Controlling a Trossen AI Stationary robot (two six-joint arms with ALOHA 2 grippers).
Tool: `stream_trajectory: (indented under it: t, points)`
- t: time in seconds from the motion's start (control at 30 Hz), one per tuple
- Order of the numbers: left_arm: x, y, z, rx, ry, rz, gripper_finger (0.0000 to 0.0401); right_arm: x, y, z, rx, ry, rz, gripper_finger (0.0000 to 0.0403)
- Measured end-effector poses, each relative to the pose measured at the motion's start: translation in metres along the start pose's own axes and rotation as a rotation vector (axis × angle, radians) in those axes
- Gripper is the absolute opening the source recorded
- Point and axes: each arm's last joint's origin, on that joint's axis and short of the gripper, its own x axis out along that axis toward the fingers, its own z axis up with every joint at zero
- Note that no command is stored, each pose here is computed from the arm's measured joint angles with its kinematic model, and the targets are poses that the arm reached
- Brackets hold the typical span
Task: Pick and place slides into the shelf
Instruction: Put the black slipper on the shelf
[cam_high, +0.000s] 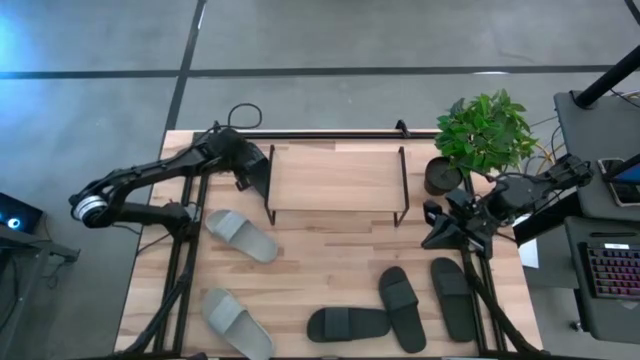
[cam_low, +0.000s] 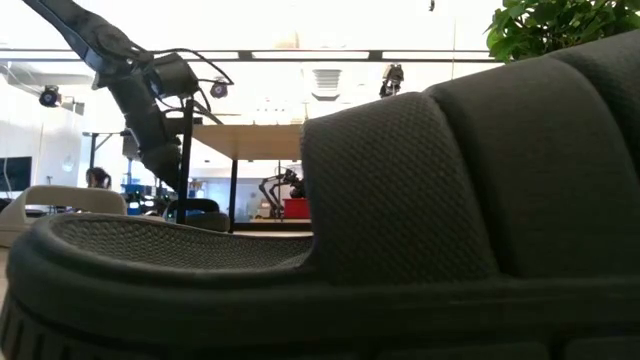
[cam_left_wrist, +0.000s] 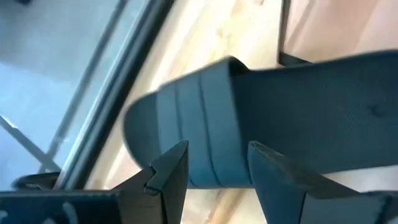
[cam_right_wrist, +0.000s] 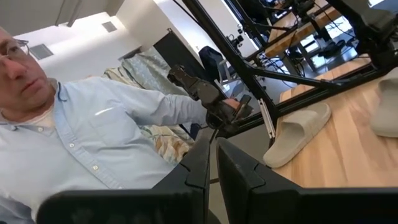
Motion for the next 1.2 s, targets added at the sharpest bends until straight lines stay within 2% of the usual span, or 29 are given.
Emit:
stream_trajectory:
  t: [0.23, 0.5, 0.63, 0.73, 0.97, 1.2]
  points:
    - [0.019, -0.004, -0.005, 0.017, 0.093, 0.003, 0.0151, -0.002, 0.0, 0.0, -0.001, -0.004, 0.003, 0.0022]
    - [0.04, -0.001, -0.003, 0.013, 0.15, 0.209, 0.0151, -0.005, 0.002, 0.002, -0.001, -0.02, 0.007, 0.0022]
    - [0.043, 0.001, 0.002, 0.0, 0.108, 0.229, 0.0144, -0.006, 0.002, 0.003, -0.001, -0.034, -0.006, 0.0022]
    - [0.046, 0.0, 0.002, 0.005, 0.103, 0.196, 0.0119, -0.006, 0.001, 0.002, -0.001, -0.033, -0.008, 0.0022]
    - [0.057, -0.005, -0.001, 0.055, 0.126, 0.166, 0.0011, -0.006, 0.001, 0.002, 0.001, -0.032, -0.009, 0.0022]
    - [0.047, -0.001, 0.003, 0.048, 0.096, 0.18, 0.0001, -0.006, 0.001, 0.002, 0.007, -0.033, -0.01, 0.0022]
